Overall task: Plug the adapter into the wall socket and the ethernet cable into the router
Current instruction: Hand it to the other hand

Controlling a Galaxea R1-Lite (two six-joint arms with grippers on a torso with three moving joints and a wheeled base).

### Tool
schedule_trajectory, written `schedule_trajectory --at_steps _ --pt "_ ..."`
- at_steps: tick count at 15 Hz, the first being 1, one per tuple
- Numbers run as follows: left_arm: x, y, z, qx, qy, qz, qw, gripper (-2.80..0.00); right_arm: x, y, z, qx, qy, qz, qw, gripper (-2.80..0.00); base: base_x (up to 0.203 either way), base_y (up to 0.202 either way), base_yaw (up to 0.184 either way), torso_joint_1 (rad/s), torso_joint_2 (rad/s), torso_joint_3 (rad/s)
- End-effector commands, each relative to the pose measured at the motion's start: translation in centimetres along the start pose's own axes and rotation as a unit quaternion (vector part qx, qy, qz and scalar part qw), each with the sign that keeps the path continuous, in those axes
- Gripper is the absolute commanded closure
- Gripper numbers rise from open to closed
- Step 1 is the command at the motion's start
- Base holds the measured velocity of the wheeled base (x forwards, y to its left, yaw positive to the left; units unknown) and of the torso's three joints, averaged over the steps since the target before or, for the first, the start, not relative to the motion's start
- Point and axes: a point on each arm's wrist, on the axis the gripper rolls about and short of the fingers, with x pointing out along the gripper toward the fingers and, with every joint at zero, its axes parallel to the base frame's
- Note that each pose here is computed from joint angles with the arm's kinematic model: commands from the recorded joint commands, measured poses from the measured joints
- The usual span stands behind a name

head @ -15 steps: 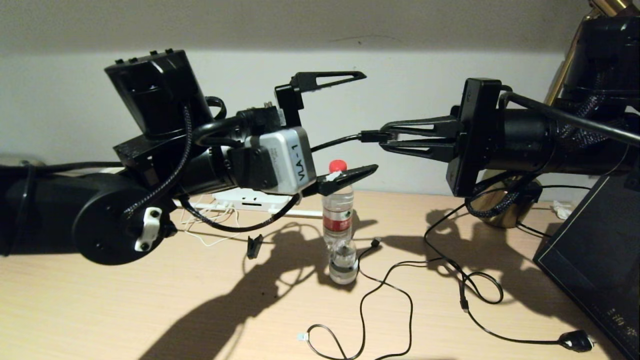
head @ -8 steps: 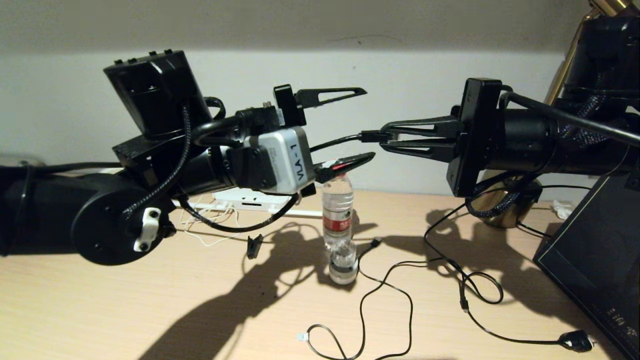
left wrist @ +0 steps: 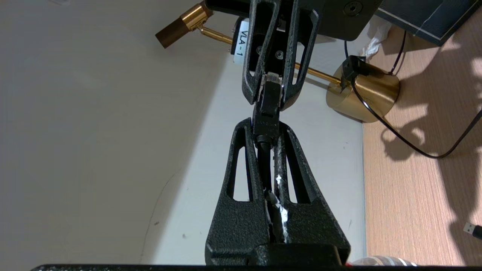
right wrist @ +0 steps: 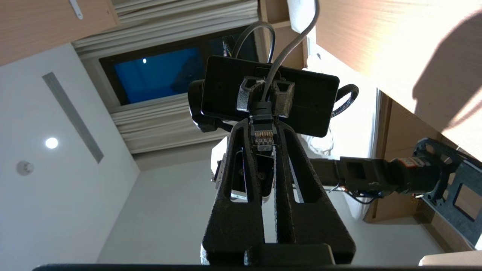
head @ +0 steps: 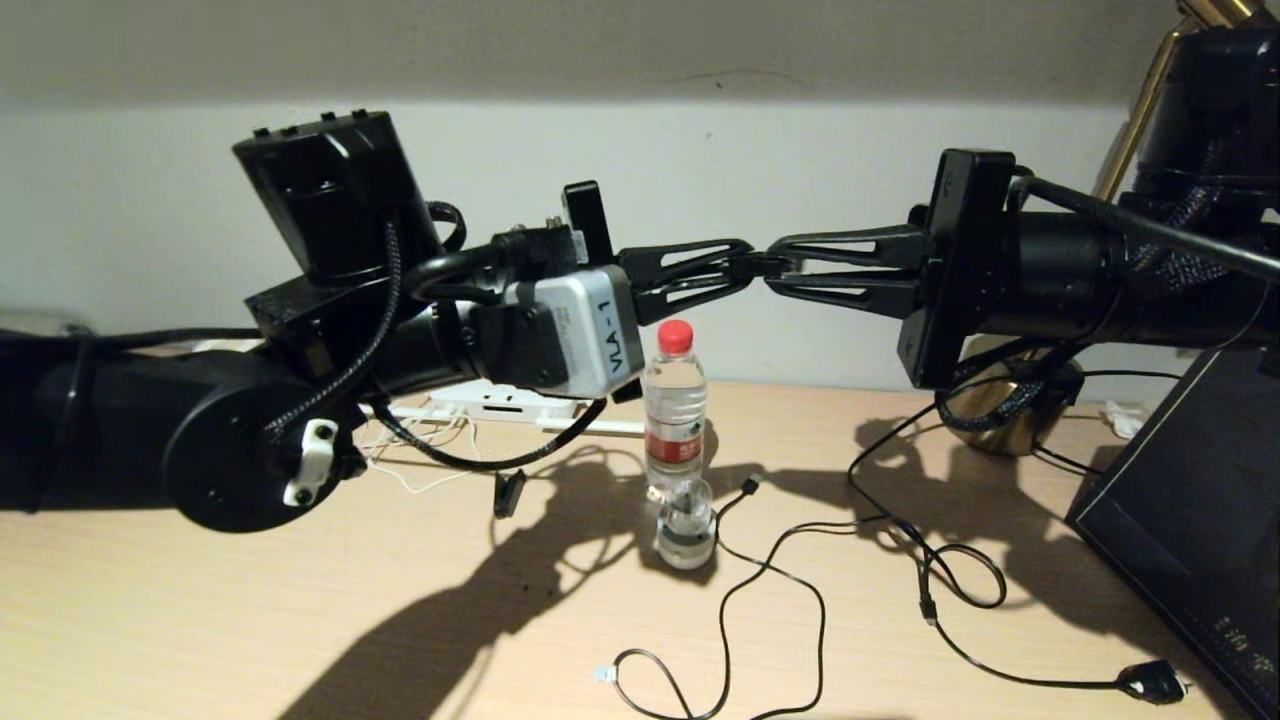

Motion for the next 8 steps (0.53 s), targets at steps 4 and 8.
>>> schedule_trajectory --at_steps 4,8 --pt "0.06 0.05 0.24 0.005 -0.006 0.002 1.0000 0.00 0.12 -0.15 0.10 0.006 0.003 -0.001 1.000 0.00 0.000 0.000 0.000 0.000 0.00 0.000" --pt "0.05 -0.03 0.23 0.004 -0.005 0.001 1.0000 0.00 0.11 -0.13 0.02 0.000 0.002 -0.001 1.000 -2.80 0.000 0.000 0.000 0.000 0.00 0.000"
